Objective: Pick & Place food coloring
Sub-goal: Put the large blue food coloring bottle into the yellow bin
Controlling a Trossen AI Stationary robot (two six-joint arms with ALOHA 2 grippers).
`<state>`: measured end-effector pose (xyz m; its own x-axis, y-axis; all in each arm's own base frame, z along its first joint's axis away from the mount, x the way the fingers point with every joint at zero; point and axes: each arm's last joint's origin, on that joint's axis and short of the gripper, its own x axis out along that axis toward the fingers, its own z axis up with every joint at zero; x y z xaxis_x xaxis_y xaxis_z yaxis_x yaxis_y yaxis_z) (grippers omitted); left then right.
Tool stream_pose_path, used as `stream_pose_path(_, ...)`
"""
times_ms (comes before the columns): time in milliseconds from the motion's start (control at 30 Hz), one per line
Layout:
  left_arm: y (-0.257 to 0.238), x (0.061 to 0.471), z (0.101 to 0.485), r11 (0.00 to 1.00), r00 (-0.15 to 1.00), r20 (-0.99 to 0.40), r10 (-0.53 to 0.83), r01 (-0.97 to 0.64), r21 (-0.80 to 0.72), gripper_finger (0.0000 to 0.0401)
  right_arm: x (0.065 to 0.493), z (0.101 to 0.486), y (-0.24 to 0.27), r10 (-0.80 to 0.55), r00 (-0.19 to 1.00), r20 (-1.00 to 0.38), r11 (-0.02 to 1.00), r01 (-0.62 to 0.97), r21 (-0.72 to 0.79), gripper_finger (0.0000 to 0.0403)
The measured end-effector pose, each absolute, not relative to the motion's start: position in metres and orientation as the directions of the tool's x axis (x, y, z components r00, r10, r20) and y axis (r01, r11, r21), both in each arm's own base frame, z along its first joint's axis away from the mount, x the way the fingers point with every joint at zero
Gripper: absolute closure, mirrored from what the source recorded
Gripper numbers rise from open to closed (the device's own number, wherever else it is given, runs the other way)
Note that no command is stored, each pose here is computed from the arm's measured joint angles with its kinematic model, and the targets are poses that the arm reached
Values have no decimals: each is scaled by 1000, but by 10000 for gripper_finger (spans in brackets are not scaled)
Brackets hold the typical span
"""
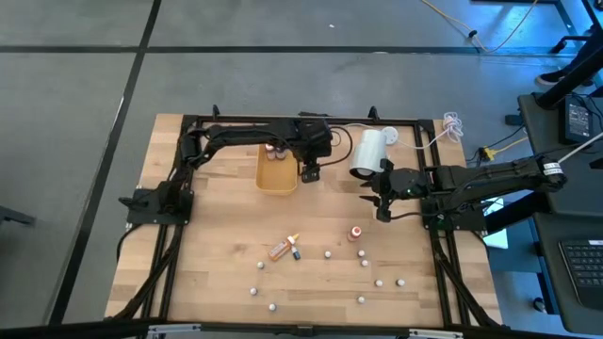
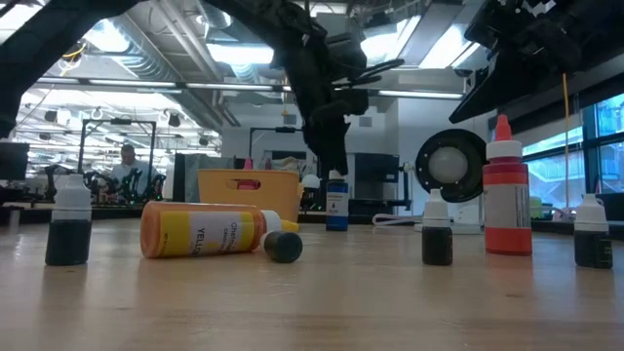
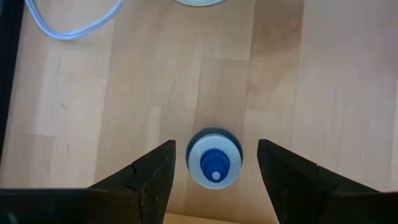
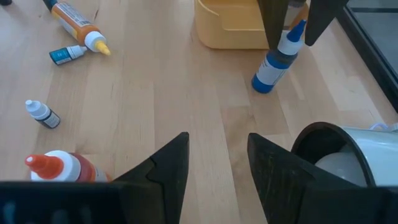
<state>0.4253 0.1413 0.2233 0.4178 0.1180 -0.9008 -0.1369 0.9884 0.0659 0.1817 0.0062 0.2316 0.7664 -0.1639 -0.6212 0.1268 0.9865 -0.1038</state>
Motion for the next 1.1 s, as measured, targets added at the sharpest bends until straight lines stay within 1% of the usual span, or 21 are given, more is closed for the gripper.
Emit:
stream_pose_path(100, 141, 425, 223, 988, 417, -901, 120, -136, 68, 183, 182, 232, 6, -164, 766, -621, 986, 126, -104, 237)
stream_pose_path(200, 141, 425, 223, 988, 414, -903, 119, -135, 68, 197, 182, 232, 6, -164, 766, -621, 986, 126, -105, 237)
stream_pose_path(367, 141, 426, 216, 990, 389, -915, 112, -126, 67, 239, 182, 232, 6, -164, 766, -621, 986, 125, -106, 237)
stream_pose_path(533, 141, 426, 217, 990, 398, -910, 114, -126, 68, 285, 182, 232, 6, -164, 767, -621, 986, 125, -106, 237)
stream_pose_path(700, 142, 426, 217, 990, 396, -911, 113, -127, 67, 287, 182, 232, 6, -164, 767, -621, 986, 125, -106, 237)
stream_pose_path(767, 140, 422, 221, 990, 378, -919, 110, -129, 66, 287, 182, 232, 6, -164, 766, -621, 986, 125, -106, 237)
stream_pose_path(900, 137, 410, 248, 982, 373, -918, 135, -173, 75, 287, 181, 231, 6, -164, 765, -623, 986, 124, -107, 237)
stream_pose_path(1100, 132, 390, 299, 967, 454, -867, 205, -232, 108, 287, 181, 231, 6, -164, 763, -625, 986, 122, -111, 237)
